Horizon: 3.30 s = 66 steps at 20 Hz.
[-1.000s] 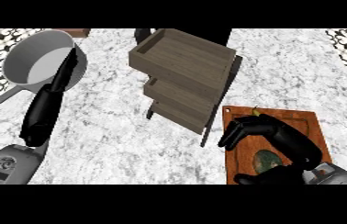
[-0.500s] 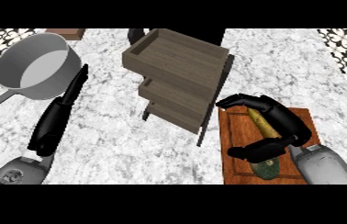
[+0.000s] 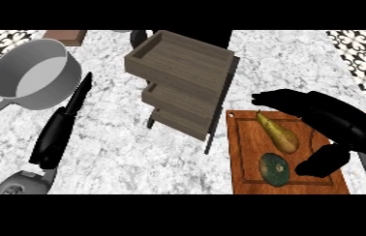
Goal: Pick the pear from the cutting board and place it in the tiered basket
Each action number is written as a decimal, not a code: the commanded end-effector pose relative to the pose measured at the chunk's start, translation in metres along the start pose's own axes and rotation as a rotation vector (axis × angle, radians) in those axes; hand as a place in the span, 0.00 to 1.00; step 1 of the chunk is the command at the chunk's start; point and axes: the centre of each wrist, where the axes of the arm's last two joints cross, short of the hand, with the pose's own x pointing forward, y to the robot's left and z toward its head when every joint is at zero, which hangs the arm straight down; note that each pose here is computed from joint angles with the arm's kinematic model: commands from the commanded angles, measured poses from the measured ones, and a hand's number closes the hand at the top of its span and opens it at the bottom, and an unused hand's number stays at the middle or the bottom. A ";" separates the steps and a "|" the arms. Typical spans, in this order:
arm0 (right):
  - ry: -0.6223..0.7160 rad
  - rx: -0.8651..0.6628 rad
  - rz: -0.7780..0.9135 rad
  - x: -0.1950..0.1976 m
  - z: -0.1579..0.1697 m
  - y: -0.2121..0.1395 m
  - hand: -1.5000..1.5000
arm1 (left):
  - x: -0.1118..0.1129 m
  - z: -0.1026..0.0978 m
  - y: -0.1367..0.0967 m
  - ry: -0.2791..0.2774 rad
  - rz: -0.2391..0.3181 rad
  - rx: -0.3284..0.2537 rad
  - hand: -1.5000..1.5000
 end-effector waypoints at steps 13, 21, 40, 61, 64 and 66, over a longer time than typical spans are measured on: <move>0.356 0.059 0.368 0.108 0.022 0.050 0.00 | -0.010 -0.001 -0.006 -0.001 0.015 -0.006 0.50; 0.498 0.074 0.545 0.097 -0.007 0.107 0.00 | 0.007 -0.007 -0.001 -0.027 0.023 -0.016 0.50; 0.667 0.179 0.655 0.046 0.003 0.116 0.00 | 0.005 0.001 -0.007 -0.020 0.007 -0.011 0.50; 0.669 0.018 0.593 -0.009 -0.008 0.106 0.00 | 0.003 -0.007 -0.016 -0.006 0.010 -0.015 0.50; 0.666 -0.022 0.558 -0.014 -0.017 0.104 0.00 | 0.008 -0.005 0.002 -0.036 -0.001 0.005 0.50; 0.683 -0.010 0.569 -0.017 -0.024 0.113 0.00 | 0.005 0.018 -0.004 -0.019 -0.002 -0.017 0.50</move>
